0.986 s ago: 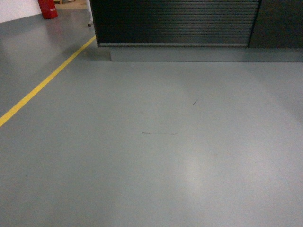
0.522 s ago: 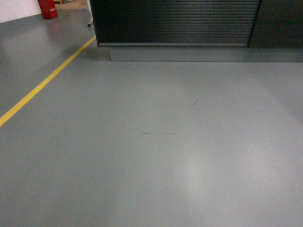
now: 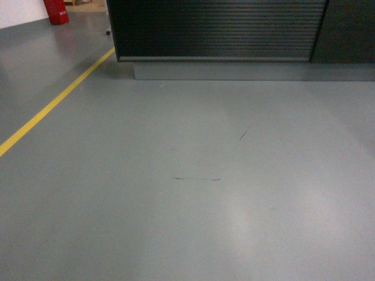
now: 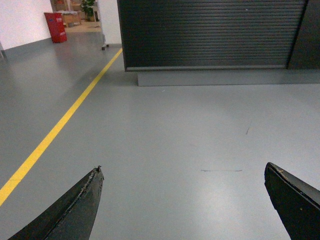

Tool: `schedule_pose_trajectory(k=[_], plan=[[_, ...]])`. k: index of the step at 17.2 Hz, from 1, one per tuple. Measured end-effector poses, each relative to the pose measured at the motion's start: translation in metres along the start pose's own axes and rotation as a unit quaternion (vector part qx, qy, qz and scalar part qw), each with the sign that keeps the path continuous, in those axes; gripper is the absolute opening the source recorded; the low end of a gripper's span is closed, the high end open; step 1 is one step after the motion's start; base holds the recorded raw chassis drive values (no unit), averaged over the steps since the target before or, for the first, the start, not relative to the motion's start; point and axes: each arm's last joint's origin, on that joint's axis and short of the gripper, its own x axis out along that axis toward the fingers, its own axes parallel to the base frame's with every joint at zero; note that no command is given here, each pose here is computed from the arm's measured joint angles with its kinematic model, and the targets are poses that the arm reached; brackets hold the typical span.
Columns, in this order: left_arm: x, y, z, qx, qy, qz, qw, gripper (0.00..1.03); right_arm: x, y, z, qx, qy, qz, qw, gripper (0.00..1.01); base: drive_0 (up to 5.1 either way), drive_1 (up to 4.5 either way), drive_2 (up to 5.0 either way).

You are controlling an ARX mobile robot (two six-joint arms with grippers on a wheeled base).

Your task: Place dark red mango on scale at checkout

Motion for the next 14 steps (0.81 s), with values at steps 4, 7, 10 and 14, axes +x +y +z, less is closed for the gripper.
schedule_pose_trajectory(k=[4, 7, 10, 14], plan=[[0.0000, 0.0000, -0.0001, 0.000, 0.000, 0.000, 1.0000, 0.98, 0.0000, 0.0000, -0.0001, 0.000, 0.000, 0.000, 1.0000, 0.98, 0.0, 4.35, -4.3], [0.0000, 0.0000, 0.0001, 0.000, 0.000, 0.000, 1.0000, 0.98, 0.0000, 0.0000, 0.0000, 0.000, 0.000, 0.000, 1.0000, 0.98, 0.1, 4.40, -4.3], [0.0000, 0.0000, 0.0000, 0.000, 0.000, 0.000, 1.0000, 0.98, 0.0000, 0.0000, -0.0001, 0.000, 0.000, 0.000, 1.0000, 0.98, 0.0, 4.34, -4.3], [0.0000, 0.0000, -0.0004, 0.000, 0.002, 0.000, 1.0000, 0.98, 0.0000, 0.0000, -0.0003, 0.000, 0.001, 0.000, 1.0000, 0.98, -0.1, 4.25, -4.4]])
